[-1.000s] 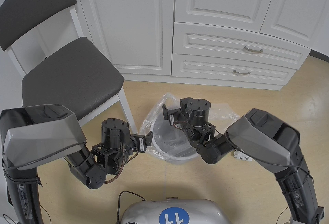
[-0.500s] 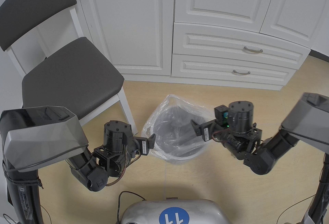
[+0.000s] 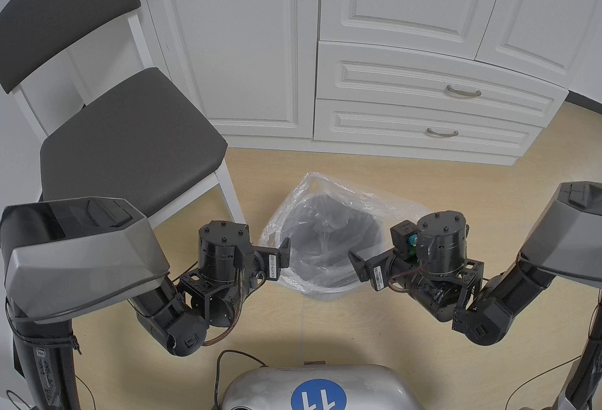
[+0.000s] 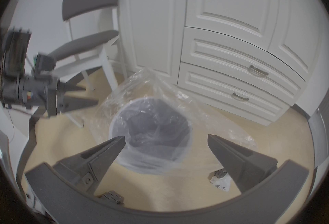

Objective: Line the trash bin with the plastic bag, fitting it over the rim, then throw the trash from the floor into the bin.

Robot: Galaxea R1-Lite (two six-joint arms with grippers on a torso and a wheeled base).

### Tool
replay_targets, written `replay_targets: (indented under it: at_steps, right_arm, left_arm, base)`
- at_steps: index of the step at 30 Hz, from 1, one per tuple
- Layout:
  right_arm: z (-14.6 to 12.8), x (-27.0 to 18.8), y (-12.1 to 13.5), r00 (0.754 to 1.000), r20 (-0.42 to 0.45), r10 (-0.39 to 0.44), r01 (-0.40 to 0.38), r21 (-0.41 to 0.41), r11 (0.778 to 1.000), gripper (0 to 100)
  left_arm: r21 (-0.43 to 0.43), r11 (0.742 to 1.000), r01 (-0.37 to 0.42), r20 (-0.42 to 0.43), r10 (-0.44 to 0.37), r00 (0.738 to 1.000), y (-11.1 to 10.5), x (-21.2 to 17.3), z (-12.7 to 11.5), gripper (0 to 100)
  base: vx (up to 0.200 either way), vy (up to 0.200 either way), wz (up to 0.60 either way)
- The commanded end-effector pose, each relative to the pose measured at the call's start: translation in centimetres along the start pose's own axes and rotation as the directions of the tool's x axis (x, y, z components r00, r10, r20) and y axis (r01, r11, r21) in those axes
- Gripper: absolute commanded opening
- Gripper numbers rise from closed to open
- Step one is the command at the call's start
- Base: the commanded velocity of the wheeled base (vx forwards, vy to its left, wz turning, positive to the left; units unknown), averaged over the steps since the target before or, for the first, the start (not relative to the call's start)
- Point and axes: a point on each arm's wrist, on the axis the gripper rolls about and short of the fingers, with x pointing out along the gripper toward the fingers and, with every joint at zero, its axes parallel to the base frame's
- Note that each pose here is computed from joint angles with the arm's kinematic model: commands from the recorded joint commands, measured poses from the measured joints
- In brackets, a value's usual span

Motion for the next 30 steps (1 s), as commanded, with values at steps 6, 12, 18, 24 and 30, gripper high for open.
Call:
replay_targets:
  at_steps: [6, 12, 18, 24, 30]
  right_arm:
    - [-3.8, 2.5, 2.8, 0.998, -0.053, -0.029, 0.025, -0.074, 0.997, 100]
    - [-5.5, 3.3, 2.8, 0.993, -0.042, -0.109, 0.101, -0.154, 0.983, 100]
    - [-5.2, -1.6, -0.4, 0.991, -0.113, -0.078, 0.038, -0.32, 0.947, 100]
    - [-4.0, -3.7, -1.4, 0.996, -0.084, -0.042, 0.011, -0.339, 0.941, 100]
    - [-2.9, -1.2, -0.3, 0.999, -0.006, -0.052, 0.048, -0.259, 0.965, 100]
  left_arm:
    - [0.067, 0.997, -0.045, 0.099, 0.038, 0.994, -0.3, -0.3, 0.2, 100]
    - [0.09, 0.995, -0.05, 0.126, 0.038, 0.991, -0.3, -0.6, 0.2, 100]
    - [0.092, 0.995, -0.048, 0.123, 0.037, 0.992, -0.3, -0.8, 0.1, 100]
    - [0.094, 0.994, -0.047, 0.119, 0.036, 0.992, -0.3, -0.9, 0.0, 100]
    - [0.094, 0.994, -0.047, 0.12, 0.036, 0.992, -0.3, -0.9, 0.1, 100]
  base:
    - [0.0, 0.0, 0.0]
    - [0.0, 0.0, 0.0]
    - [0.0, 0.0, 0.0]
    - [0.0, 0.0, 0.0]
    - [0.0, 0.0, 0.0]
